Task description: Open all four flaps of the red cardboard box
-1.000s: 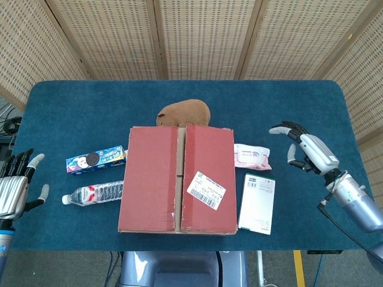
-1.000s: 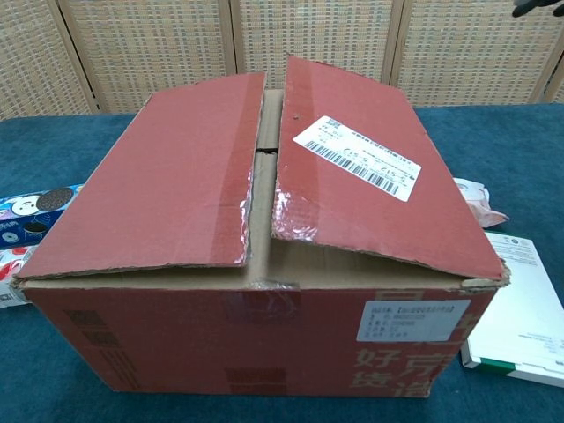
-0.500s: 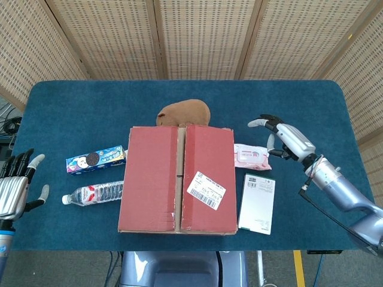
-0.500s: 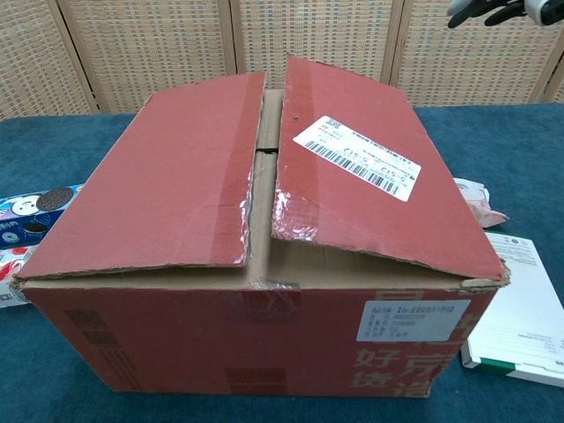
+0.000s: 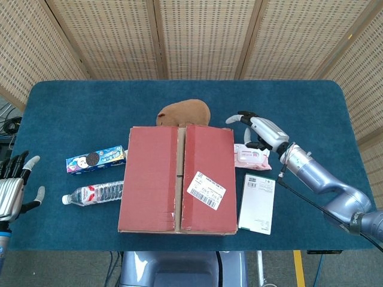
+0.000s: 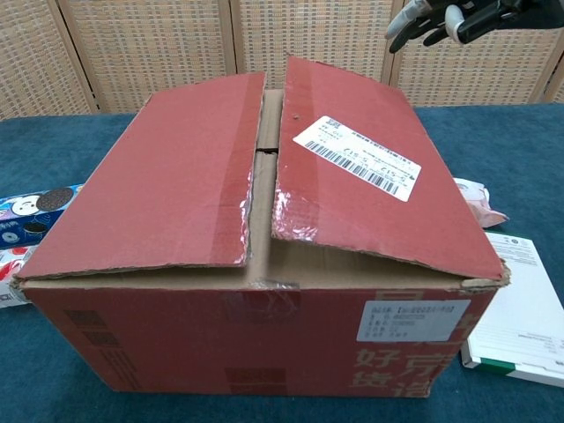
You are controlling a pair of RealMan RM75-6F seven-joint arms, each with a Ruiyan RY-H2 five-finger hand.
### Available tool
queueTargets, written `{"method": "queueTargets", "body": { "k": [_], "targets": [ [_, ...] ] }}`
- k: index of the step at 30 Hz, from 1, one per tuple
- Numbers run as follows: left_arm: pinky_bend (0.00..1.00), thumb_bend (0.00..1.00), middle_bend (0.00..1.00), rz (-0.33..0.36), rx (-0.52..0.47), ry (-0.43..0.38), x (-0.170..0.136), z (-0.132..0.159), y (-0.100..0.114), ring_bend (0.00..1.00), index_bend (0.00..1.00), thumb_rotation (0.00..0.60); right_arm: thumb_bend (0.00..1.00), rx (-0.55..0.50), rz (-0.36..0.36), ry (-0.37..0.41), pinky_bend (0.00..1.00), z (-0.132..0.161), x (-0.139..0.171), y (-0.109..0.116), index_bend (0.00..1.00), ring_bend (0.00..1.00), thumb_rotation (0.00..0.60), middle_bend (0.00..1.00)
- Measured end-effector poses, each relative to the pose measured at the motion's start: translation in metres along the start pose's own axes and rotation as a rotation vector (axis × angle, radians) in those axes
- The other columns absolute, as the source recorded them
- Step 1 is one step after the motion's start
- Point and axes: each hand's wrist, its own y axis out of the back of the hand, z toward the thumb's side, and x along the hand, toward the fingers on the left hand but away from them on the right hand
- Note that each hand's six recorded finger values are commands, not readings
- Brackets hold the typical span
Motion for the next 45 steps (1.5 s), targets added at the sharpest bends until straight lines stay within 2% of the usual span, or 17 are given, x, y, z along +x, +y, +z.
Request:
{"method": "queueTargets", "body": {
  "k": [36,45],
  "targets": [
    [0.00,0.47,0.00,-0.015,-0.006,0.049,-0.003,-0.015,-0.006,0.00,0.11,0.496,1.00,0.027,0.080,-0.051,0.00,0.005,-0.041,-0.026,0.22,0.00,0.600,0.23],
    [0.00,0.47,0.00,-0.015,-0.010,0.051,-0.002,-0.017,-0.007,0.00,0.11,0.494,1.00,0.019,0.083,-0.057,0.00,0.004,-0.040,-0.026,0.22,0.00,0.600,0.31]
  ]
}}
